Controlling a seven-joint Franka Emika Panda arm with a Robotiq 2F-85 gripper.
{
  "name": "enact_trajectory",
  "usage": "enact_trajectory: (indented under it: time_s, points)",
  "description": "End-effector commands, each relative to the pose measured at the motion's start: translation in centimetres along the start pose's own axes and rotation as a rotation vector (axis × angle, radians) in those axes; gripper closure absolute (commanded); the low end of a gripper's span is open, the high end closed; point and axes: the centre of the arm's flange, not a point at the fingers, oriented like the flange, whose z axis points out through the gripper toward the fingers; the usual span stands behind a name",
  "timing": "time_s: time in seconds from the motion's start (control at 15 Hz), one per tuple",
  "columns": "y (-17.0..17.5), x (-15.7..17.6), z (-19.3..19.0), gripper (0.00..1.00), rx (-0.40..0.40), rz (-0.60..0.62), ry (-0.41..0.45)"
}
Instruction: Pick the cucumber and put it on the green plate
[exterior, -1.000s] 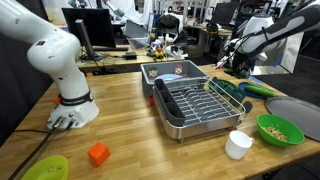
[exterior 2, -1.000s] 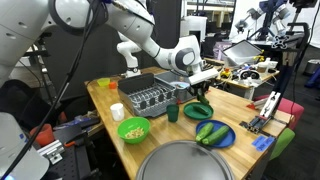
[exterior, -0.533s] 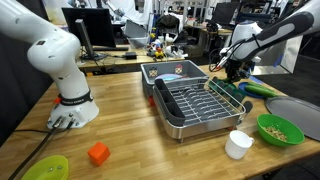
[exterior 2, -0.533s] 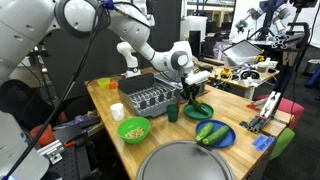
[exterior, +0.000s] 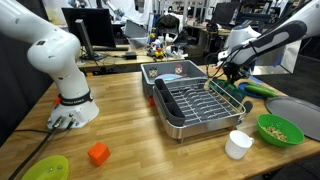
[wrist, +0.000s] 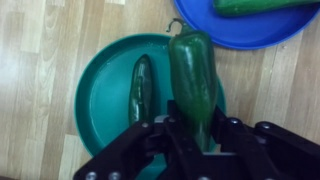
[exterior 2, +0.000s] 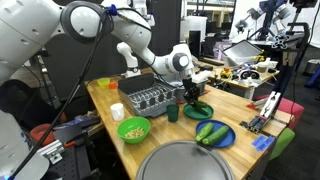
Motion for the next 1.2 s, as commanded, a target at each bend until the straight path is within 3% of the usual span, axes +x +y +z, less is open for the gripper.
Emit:
enact_trajectory:
  time_s: [0.0, 0.87, 0.93, 1.0, 1.07, 1.13]
  points:
    - [1.4, 0.4, 1.3, 0.92, 0.008, -0.099, -0.025]
    - [2.0, 1.0, 4.3, 0.92, 0.024, -0.124, 0.003]
    - [1.9, 0.9, 4.5, 0.85, 0.029, -0.121, 0.004]
    - [1.9, 0.9, 4.6, 0.68, 0.032, -0.116, 0.005]
    - [1.8, 0.8, 4.7, 0.43, 0.04, -0.11, 0.005]
    - [1.8, 0.6, 4.7, 0.42, 0.038, -0.104, -0.001]
